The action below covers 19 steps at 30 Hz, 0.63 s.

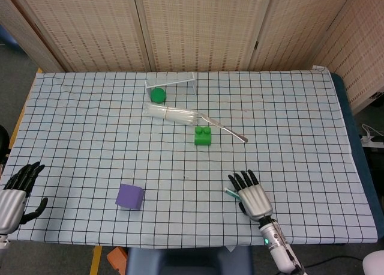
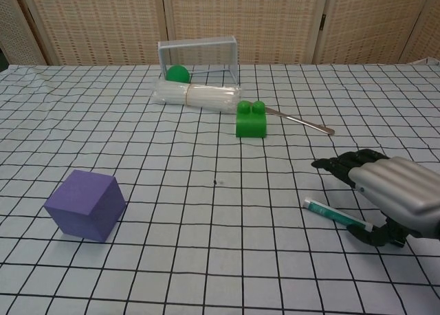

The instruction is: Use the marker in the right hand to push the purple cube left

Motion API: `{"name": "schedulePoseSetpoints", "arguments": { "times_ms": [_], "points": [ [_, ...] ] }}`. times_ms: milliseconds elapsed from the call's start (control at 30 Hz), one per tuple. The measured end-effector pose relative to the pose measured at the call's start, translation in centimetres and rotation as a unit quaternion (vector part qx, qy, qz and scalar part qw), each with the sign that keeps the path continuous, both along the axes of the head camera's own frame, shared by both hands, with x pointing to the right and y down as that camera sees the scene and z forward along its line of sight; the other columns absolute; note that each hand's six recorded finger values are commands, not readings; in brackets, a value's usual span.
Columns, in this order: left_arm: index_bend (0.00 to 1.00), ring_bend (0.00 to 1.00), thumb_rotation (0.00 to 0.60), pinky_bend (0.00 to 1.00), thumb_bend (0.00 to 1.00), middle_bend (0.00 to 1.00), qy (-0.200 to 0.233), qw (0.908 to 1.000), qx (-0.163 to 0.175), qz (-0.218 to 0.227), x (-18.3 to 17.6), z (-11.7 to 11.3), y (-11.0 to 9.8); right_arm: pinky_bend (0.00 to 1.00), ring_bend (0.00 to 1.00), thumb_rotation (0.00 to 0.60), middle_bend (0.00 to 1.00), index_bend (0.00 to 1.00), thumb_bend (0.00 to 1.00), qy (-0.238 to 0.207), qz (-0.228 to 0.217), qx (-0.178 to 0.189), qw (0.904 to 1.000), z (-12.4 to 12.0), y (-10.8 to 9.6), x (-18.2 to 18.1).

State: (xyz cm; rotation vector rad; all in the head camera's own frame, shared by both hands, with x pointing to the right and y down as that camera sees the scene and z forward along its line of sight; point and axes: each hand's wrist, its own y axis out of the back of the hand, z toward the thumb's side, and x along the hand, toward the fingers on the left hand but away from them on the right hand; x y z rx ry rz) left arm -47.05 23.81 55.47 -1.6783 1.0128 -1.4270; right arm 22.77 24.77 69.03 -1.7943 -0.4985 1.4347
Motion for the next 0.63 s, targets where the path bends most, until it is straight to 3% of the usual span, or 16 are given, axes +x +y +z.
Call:
{"name": "schedulePoseSetpoints", "arguments": {
  "times_ms": [200, 433, 633],
  "points": [
    [0.04, 0.01, 0.6, 0.17, 0.41, 0.0, -0.01, 0.9999, 0.004, 0.002, 0.1, -0.1, 0.1, 0.0, 0.0, 0.6, 0.0, 0.0, 0.22, -0.019, 0.02, 0.053, 0.9982, -4.3, -0.8, 3.0],
    [0.04, 0.01, 0.6, 0.17, 0.41, 0.0, -0.03, 0.9995, 0.012, 0.006, 0.3, -0.1, 0.3, 0.0, 0.0, 0.6, 0.0, 0.0, 0.21, 0.034, 0.085, 0.143, 0.9855, -9.5, -0.3, 10.3],
    [0.0, 0.01, 0.6, 0.18, 0.41, 0.0, -0.054, 0.9985, 0.009, -0.006, 0.2, 0.4, 0.4, 0.0, 0.0, 0.6, 0.0, 0.0, 0.21, 0.023, 0.143, 0.159, 0.9767, -11.3, -0.4, 14.8]
  ]
}}
